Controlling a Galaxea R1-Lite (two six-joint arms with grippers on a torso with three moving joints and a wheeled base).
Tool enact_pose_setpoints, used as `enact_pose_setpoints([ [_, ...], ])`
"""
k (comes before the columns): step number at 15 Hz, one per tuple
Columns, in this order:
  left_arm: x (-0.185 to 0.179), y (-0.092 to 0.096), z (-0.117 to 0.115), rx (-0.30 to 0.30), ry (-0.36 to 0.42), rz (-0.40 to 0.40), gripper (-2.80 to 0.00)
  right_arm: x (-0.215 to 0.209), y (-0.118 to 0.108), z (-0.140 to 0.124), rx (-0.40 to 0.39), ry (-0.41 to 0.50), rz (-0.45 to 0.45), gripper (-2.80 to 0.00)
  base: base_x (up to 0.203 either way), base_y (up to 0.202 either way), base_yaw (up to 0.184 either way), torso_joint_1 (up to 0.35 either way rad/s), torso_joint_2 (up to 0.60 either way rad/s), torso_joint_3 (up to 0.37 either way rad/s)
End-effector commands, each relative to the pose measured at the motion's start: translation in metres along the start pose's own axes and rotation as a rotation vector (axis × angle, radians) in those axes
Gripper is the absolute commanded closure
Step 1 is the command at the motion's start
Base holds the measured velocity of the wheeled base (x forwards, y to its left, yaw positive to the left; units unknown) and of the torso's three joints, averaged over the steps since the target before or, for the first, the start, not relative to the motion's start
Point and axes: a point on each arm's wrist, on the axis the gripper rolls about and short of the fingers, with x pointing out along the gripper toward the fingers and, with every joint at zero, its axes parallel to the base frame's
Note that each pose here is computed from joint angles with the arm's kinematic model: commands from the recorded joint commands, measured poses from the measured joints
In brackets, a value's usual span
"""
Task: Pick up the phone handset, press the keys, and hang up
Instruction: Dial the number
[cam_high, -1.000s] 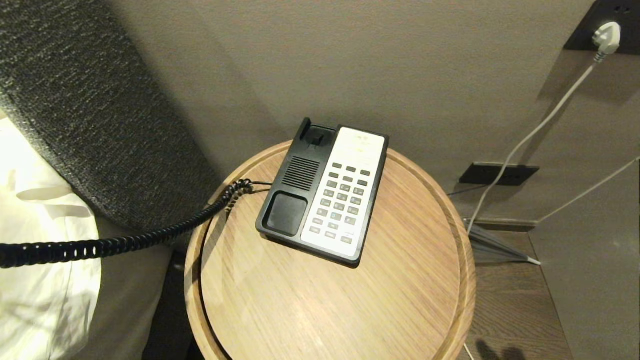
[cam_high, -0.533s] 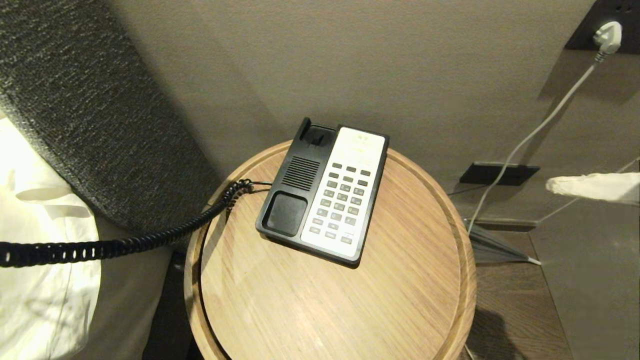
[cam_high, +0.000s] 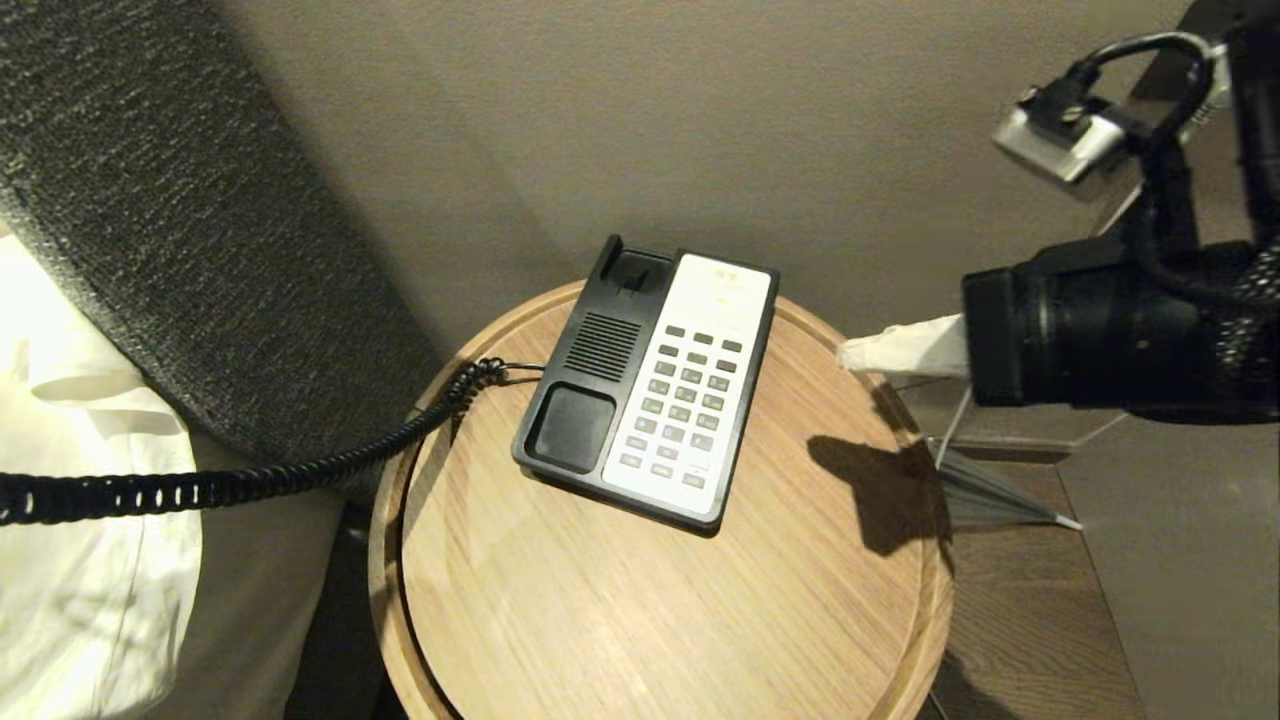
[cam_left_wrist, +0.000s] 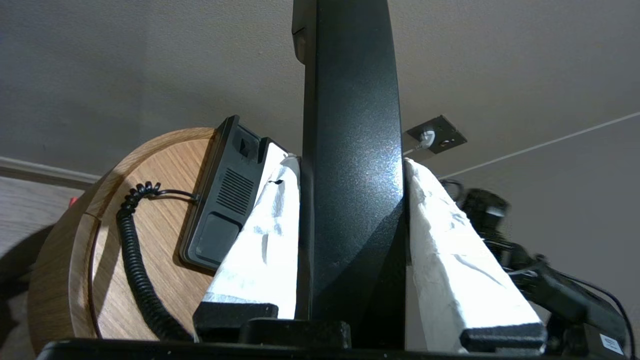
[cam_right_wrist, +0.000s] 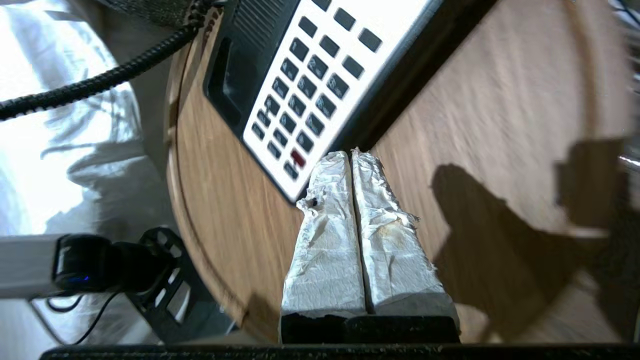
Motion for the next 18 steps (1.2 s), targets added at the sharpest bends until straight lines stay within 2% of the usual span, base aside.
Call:
enact_pose_setpoints([
  [1, 0.003, 0.0, 0.0, -0.002, 0.004, 0.005, 0.0, 0.04, 0.001, -0.002, -0.004, 0.033, 0.001, 0.0, 0.0, 0.0, 0.0, 0.0, 0.0, 0.0],
  [4, 0.005, -0.001, 0.0, -0.001, 0.003, 0.004, 0.0, 0.056, 0.003, 0.0, -0.003, 0.022, 0.012, 0.0, 0.0, 0.0, 0.0, 0.0, 0.0, 0.0],
  [8, 0.004, -0.002, 0.001, -0.003, 0.0, 0.002, 0.0, 0.071, 0.001, -0.003, 0.0, 0.05, -0.001, 0.0, 0.0, 0.0, 0.0, 0.0, 0.0, 0.0],
  [18, 0.001, -0.001, 0.002, -0.006, -0.006, -0.001, 0.0, 0.088, 0.006, 0.001, 0.008, 0.052, 0.005, 0.0, 0.0, 0.0, 0.0, 0.0, 0.0, 0.0],
])
